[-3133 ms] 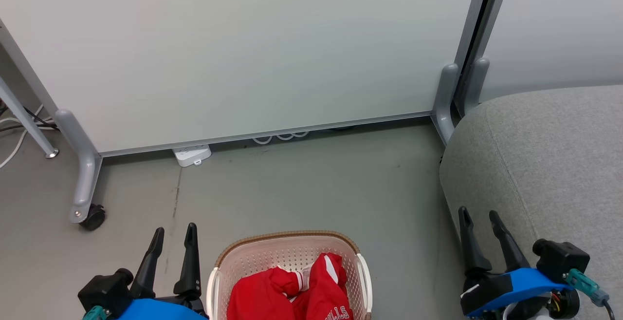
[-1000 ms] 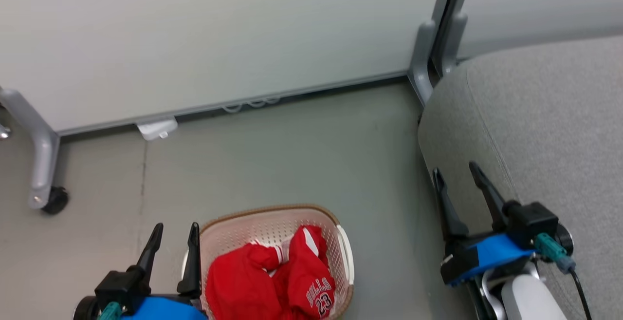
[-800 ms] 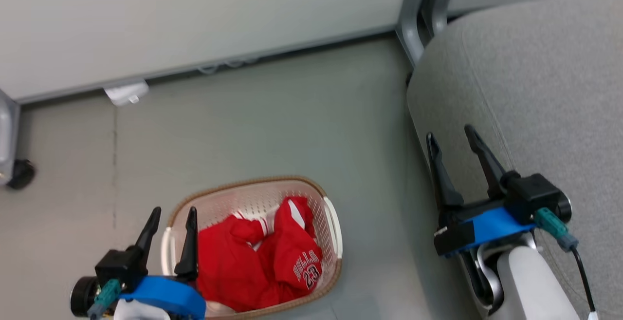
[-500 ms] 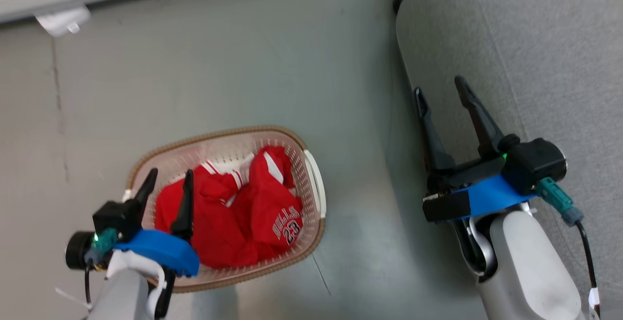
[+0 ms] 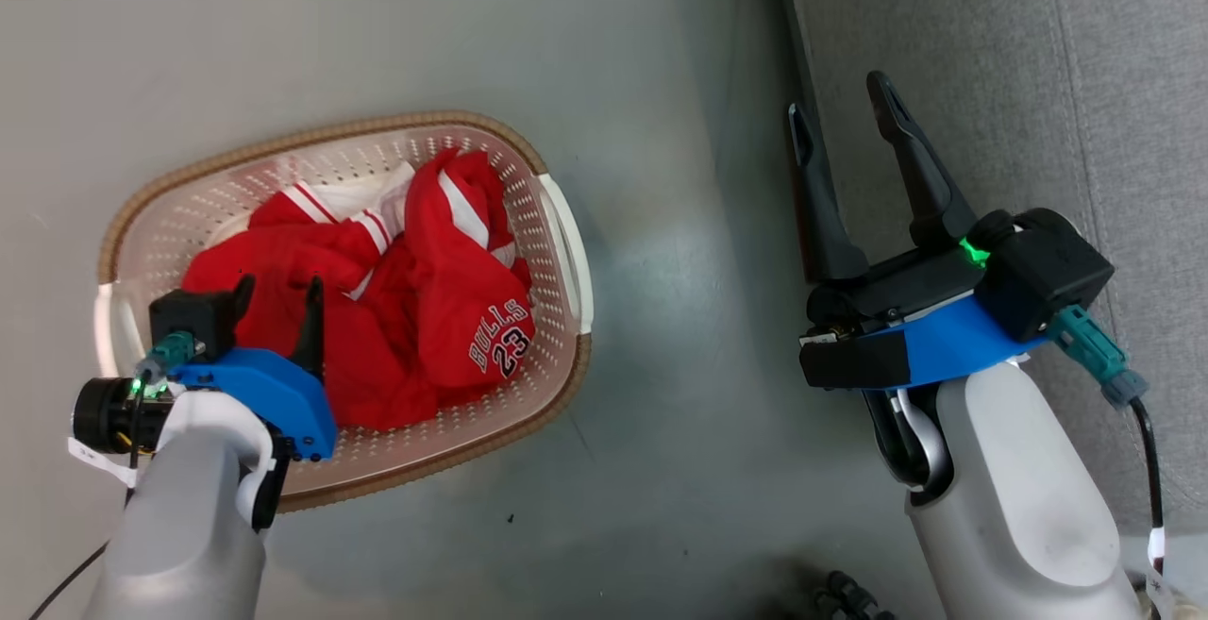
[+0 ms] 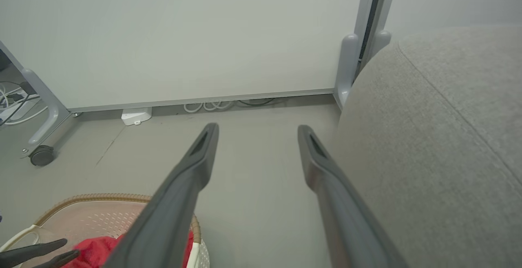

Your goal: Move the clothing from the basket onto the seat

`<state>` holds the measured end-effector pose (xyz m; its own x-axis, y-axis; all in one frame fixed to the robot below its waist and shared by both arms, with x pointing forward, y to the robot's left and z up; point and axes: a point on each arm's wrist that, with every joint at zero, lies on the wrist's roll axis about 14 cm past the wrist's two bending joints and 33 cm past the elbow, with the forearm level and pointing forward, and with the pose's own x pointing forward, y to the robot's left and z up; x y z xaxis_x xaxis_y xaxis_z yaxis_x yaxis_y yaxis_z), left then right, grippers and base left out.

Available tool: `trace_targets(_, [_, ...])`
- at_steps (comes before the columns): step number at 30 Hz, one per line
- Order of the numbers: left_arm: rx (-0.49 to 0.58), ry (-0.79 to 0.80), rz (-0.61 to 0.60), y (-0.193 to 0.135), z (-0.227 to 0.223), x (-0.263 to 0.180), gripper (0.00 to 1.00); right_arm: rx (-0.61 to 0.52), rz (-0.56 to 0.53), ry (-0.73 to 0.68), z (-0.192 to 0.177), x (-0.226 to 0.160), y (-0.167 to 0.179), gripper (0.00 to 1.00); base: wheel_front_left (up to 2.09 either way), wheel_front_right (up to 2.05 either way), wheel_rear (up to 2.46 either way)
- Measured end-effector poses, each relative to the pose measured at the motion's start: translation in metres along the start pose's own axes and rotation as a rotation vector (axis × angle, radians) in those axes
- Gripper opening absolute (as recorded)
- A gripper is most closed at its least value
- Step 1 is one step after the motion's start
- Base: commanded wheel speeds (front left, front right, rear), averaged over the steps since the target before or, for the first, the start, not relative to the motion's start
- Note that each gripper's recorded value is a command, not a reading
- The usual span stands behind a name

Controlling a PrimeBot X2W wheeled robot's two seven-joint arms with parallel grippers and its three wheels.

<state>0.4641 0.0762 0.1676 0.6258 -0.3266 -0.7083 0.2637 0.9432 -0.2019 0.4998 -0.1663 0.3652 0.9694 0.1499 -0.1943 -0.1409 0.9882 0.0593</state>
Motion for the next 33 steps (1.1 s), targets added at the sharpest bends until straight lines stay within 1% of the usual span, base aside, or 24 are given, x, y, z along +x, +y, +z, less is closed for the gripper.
trace_targets(4, [-0.010, 0.091, 0.008, 0.006, -0.023, 0.012, 1.00, 0.014, -0.001, 0.021, -0.012, 0.001, -0.002, 1.00, 0.00, 0.00, 0.00])
trace_targets(12, [-0.019, 0.169, 0.003, 0.003, -0.040, 0.028, 1.00, 0.030, -0.030, 0.047, -0.023, -0.003, -0.012, 1.00, 0.00, 0.00, 0.00])
trace_targets(13, [-0.014, 0.187, 0.009, 0.004, -0.043, 0.029, 0.91, 0.032, -0.033, 0.050, -0.023, -0.004, -0.013, 1.00, 0.00, 0.00, 0.00])
trace_targets(14, [-0.007, 0.201, 0.014, 0.005, -0.046, 0.030, 0.32, 0.031, -0.036, 0.053, -0.024, -0.004, -0.014, 1.00, 0.00, 0.00, 0.00])
trace_targets(15, [-0.004, 0.208, 0.014, 0.005, -0.047, 0.030, 0.00, 0.033, -0.039, 0.054, -0.025, -0.005, -0.015, 1.00, 0.00, 0.00, 0.00])
trace_targets(33, [-0.004, 0.205, -0.004, -0.002, -0.044, 0.031, 0.00, 0.042, -0.042, 0.031, -0.016, -0.006, -0.016, 1.00, 0.00, 0.00, 0.00])
